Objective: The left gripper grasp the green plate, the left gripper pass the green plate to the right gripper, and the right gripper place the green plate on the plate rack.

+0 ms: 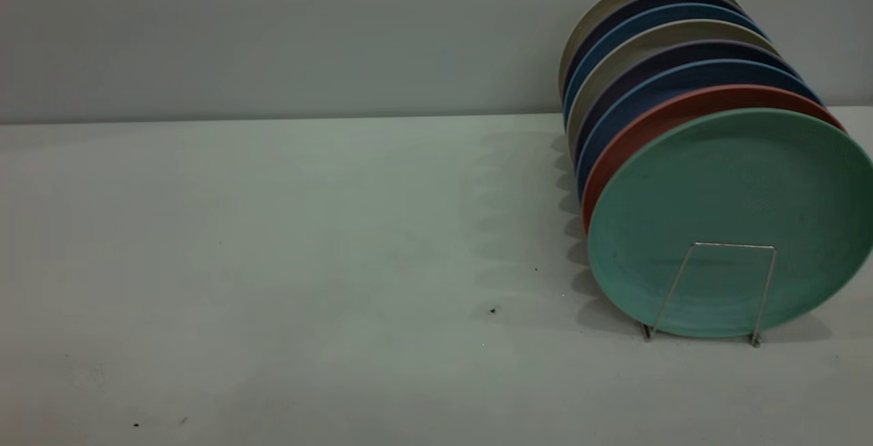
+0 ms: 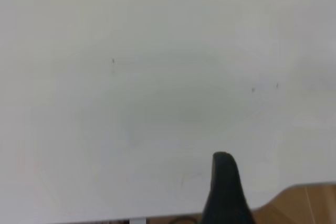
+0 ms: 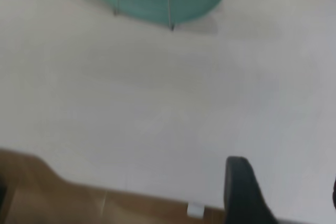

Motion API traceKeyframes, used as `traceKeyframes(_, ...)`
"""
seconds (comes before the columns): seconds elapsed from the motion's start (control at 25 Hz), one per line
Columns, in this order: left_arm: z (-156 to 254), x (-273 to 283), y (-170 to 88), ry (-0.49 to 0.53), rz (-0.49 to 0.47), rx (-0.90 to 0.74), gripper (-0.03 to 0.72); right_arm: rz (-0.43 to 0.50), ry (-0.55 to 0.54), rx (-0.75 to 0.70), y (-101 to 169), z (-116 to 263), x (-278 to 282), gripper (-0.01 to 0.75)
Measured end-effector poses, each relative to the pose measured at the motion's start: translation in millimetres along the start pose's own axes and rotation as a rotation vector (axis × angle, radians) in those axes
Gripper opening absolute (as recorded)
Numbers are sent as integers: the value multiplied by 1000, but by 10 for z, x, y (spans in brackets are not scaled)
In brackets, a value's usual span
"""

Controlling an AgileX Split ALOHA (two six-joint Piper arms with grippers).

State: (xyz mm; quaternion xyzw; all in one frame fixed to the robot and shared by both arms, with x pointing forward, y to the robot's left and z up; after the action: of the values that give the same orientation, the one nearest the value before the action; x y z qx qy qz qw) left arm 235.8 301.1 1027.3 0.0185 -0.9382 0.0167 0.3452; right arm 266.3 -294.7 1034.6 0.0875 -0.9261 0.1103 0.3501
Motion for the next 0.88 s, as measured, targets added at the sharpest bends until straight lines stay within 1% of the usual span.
traceKeyframes(0.2, 40, 37, 1, -33, 1, 0, 568, 35, -170, 2, 33, 152, 205, 423)
traceKeyframes(0.88, 46, 40, 1, -33, 1, 3, 568, 34, -166, -2, 40, 183, 217, 423)
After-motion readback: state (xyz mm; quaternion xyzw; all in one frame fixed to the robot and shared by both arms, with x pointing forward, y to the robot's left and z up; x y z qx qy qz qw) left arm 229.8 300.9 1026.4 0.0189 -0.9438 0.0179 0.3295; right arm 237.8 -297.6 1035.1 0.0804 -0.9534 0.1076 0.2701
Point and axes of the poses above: a point on each arm's last joint axis where the gripper is mounted, x pointing back along that axis away from the gripper, y along the wrist's bending axis when the last joint is at zero, z = x × y, the point moved 1 cm from there along -x, pointing out along that axis toward the gripper, and after that the axes turned 6 degrees about x, right-handed, at the moved point
